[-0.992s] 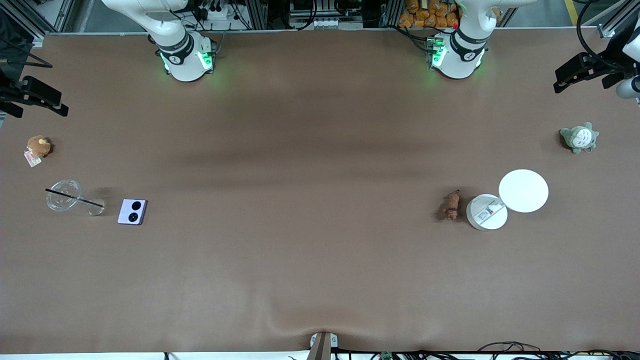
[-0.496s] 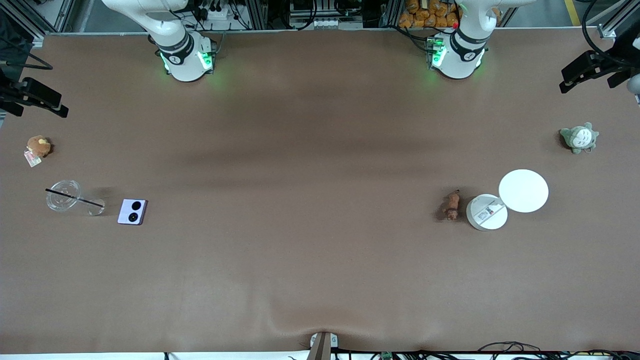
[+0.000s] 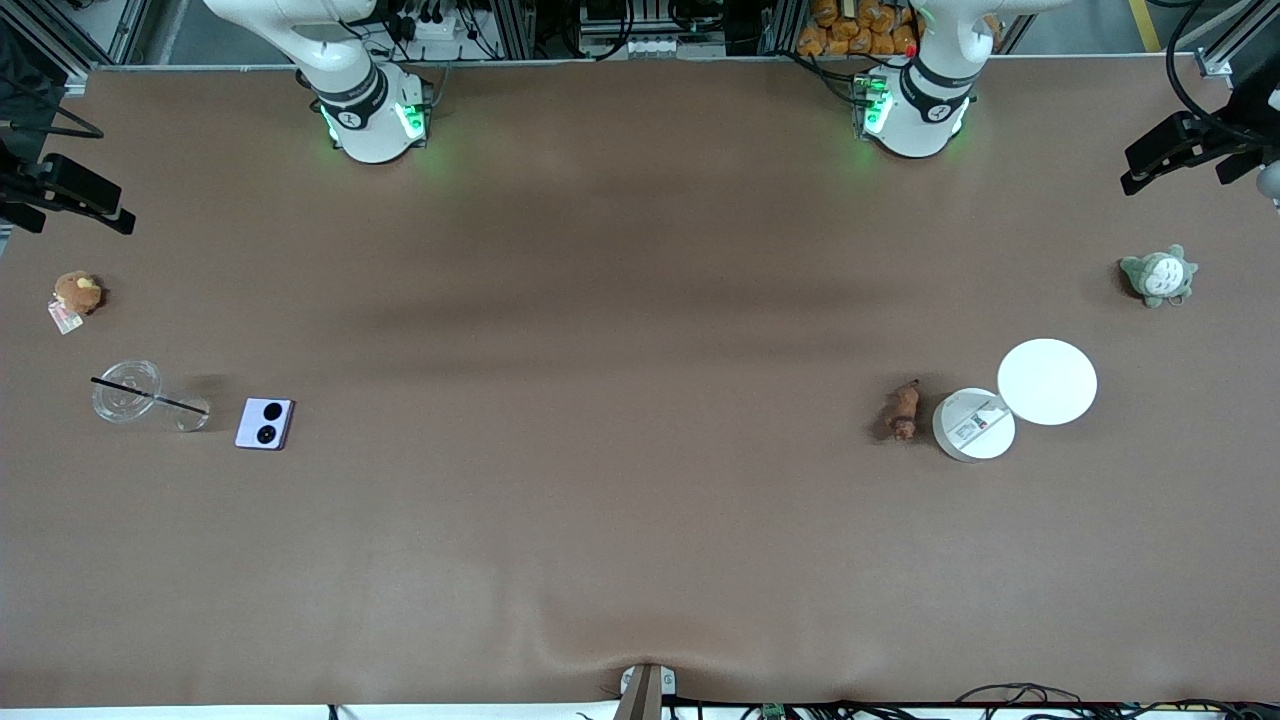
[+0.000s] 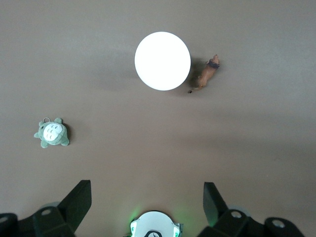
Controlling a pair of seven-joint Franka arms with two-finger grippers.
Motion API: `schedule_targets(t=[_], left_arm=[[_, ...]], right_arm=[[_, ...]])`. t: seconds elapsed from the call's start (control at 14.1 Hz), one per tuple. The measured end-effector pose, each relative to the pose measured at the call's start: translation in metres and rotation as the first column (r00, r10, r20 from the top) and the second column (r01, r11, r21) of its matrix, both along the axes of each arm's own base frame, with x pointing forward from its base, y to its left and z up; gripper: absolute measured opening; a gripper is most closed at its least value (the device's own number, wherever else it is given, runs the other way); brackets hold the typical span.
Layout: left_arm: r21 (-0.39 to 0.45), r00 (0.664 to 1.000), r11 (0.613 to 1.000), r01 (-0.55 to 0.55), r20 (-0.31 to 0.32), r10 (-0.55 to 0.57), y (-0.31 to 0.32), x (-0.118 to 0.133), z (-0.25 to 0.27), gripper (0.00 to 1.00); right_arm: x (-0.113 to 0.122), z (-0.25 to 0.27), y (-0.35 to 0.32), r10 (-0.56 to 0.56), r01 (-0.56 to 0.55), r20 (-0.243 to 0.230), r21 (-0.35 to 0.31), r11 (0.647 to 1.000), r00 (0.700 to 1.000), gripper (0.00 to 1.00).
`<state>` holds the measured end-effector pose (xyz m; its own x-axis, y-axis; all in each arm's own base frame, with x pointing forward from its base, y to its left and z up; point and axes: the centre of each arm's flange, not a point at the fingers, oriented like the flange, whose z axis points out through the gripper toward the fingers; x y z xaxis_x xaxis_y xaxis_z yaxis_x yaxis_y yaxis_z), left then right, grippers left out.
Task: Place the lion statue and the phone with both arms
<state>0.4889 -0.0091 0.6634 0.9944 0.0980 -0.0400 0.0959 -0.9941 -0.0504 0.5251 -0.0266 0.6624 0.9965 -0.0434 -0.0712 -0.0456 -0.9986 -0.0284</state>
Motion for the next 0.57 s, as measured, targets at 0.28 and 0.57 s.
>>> schedule_targets(t=[0.28, 0.57], left_arm=[[0.0, 1.0, 1.0, 0.001, -0.004, -0.001, 0.0, 0.0012, -0.0019, 1.0], [0.0, 1.0, 1.0, 0.0, -0.014, 0.0, 0.0009, 0.0005, -0.0029, 1.0]], right_arm=[[-0.0001, -0.0001, 0.0, 0.0, 0.0, -0.001, 0.0, 1.0, 1.0, 1.0], [-0.0003, -0.0003, 0.0, 0.0, 0.0, -0.003, 0.0, 1.0, 1.0, 1.0]])
